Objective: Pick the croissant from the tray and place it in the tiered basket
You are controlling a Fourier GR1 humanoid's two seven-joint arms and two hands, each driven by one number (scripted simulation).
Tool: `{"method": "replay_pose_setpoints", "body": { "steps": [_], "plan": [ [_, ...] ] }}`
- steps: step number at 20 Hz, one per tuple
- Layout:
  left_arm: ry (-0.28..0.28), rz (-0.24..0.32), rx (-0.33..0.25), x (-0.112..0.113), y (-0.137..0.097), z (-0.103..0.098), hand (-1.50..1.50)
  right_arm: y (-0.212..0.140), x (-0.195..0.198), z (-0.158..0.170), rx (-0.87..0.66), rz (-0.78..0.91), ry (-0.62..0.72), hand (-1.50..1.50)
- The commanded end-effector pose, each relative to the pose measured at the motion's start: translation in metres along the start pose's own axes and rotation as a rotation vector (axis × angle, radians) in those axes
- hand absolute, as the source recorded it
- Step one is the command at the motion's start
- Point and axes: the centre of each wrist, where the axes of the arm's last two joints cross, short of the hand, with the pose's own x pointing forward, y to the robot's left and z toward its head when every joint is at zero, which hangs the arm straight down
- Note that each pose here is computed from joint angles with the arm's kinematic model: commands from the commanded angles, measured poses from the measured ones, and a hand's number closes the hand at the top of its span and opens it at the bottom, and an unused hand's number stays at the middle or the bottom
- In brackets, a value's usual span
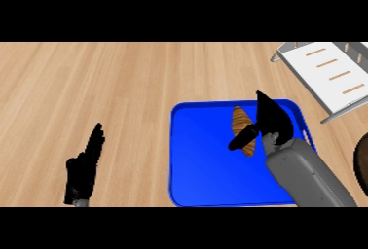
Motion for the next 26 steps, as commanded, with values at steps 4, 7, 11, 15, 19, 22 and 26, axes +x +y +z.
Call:
{"method": "replay_pose_setpoints", "body": {
  "steps": [4,7,11,15,19,22,26],
  "plan": [
    [0.059,0.007,-0.003,0.006,-0.008,-0.011,0.00,0.017,0.009,0.001,0.053,0.040,0.154,-1.50],
    [0.044,-0.012,0.009,-0.011,0.003,0.009,0.00,-0.006,0.016,-0.014,0.060,0.054,0.180,-1.50],
    [0.055,0.027,0.002,-0.004,-0.018,0.002,0.00,0.001,0.008,-0.011,0.115,0.079,0.190,-1.50],
    [0.050,-0.003,-0.003,-0.008,-0.009,0.010,0.00,-0.006,0.007,-0.032,0.150,0.055,0.219,-1.50],
    [0.057,-0.001,-0.007,0.007,-0.004,0.002,0.00,0.036,0.001,-0.027,0.167,0.058,0.209,-1.50],
    [0.046,-0.012,0.004,-0.004,0.001,-0.004,0.00,0.025,-0.011,-0.043,0.169,0.034,0.217,-1.50],
    [0.050,-0.008,0.010,-0.031,0.005,0.013,0.00,0.016,-0.026,-0.046,0.151,0.019,0.197,1.50]
  ]
}}
